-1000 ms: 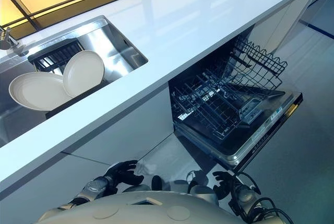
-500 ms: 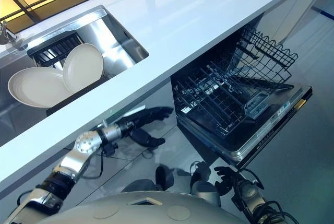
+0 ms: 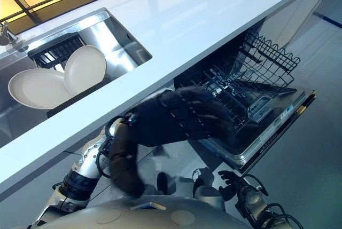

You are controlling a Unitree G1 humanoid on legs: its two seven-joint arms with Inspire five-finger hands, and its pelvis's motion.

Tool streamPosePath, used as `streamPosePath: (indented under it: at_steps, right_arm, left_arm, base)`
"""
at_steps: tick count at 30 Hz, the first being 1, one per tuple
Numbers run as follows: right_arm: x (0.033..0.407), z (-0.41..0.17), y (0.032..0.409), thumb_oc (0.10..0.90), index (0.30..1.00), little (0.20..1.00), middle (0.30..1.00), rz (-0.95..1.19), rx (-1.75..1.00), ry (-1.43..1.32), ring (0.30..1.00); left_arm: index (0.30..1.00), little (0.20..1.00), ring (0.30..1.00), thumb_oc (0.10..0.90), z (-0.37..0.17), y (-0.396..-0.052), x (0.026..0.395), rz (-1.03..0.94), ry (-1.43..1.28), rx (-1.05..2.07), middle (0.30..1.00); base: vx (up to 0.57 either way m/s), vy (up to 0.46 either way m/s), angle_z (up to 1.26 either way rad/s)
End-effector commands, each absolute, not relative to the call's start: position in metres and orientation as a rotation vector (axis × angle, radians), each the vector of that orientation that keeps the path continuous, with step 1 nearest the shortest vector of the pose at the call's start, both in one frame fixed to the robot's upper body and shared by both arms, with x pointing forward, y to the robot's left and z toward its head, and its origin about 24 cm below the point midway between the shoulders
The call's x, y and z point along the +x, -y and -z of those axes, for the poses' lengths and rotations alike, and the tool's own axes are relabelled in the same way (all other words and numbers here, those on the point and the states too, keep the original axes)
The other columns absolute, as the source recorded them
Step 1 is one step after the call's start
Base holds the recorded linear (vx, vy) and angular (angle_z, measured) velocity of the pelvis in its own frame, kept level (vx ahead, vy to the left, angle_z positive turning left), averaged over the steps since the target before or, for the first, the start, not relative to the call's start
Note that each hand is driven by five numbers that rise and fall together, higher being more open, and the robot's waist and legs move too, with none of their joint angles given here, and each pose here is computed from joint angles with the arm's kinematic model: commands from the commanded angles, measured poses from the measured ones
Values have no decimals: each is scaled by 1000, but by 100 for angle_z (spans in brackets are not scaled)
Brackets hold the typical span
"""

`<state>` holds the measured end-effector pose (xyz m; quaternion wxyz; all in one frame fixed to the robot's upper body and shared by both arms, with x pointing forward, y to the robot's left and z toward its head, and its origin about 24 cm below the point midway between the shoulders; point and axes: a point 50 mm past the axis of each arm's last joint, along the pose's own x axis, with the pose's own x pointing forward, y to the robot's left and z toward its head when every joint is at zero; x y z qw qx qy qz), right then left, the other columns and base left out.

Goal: Pick up plates and place into dishwasher.

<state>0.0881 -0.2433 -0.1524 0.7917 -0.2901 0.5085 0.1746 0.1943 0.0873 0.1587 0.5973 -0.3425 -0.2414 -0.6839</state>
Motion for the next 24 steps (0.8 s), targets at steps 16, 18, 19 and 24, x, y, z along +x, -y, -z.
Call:
streamPosePath:
  at_steps: [16,18,19,24]
  right_arm:
    - [87,155,238,800,900,900,900,-351,-627,-1089,900]
    - [88,154,242,800,900,900,900,-350,-636,-1095,900]
    - [89,153,245,800,900,900,900,-347,-638,-1098,900]
    - [93,149,256,800,900,900,900,-319,-643,-1107,900]
  left_arm:
    - [900,900,900,800,-307,-285,262,-431,845,1630,900]
    - [900,900,900,800,-312,-288,264,-405,808,1751,900]
    - [900,900,900,800,-316,-289,266,-392,786,1814,900]
    - [900,900,900,800,-324,-291,280,-269,648,2061,900]
  base:
    - [20,9,6]
    - [21,29,-7]
    - [26,35,-6]
    - [48,64,-7]
